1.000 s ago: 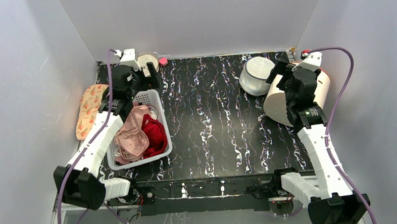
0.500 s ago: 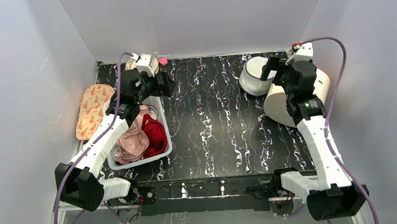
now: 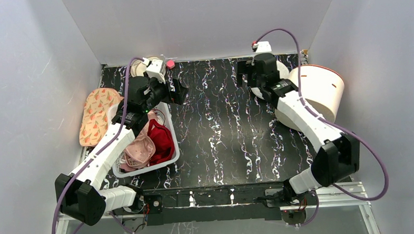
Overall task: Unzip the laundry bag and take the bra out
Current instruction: Move the laundry bag to the center of the board.
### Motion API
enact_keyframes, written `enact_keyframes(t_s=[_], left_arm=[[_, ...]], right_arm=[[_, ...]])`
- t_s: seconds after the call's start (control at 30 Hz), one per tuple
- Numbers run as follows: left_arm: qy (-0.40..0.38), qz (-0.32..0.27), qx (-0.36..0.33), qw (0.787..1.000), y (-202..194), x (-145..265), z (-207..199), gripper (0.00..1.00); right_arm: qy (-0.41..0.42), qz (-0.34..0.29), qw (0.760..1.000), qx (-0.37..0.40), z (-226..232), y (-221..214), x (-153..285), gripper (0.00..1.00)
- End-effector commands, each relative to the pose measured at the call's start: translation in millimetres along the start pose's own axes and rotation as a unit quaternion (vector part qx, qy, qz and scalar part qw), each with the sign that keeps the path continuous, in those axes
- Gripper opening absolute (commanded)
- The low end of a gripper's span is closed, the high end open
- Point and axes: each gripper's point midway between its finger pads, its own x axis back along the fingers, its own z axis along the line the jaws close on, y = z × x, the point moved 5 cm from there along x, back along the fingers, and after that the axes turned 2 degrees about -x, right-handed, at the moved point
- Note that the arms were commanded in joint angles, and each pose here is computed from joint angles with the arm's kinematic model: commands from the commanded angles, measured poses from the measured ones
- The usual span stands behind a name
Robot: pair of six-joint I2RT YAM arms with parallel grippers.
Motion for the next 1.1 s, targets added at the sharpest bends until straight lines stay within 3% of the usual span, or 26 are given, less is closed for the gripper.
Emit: enact_keyframes(t_s=[0.0, 0.33, 0.7, 0.93, 1.07], left_arm=[[-0.004, -0.018, -0.013, 1.000, 7.2, 0.3, -0.6, 0.98], [-0.001, -0.017, -0.012, 1.000, 7.8, -0.5, 0.0, 0.98], [0.000, -0.002, -0.006, 1.000, -1.5, -8.6, 2.2, 0.98], [0.000, 0.006, -0.005, 1.000, -5.6, -13.0, 3.4, 0.98], [-0.002, 0.009, -0.003, 1.000, -6.7, -14.8, 3.1, 0.98]], right_arm=[[-0.068, -0.033, 0.997, 0.023, -3.0, 19.8, -10.9, 0.98], [-0.185, -0.027, 0.980, 0.062, -17.4, 16.0, -61.5, 0.98], [-0.289, 0.020, 0.949, 0.126, -31.8, -17.7, -126.7, 0.98], [-0.381, 0.055, 0.899, 0.208, -50.9, -41.9, -154.2, 0.98], [-0.392, 0.069, 0.888, 0.229, -56.2, -55.9, -163.5, 0.98]])
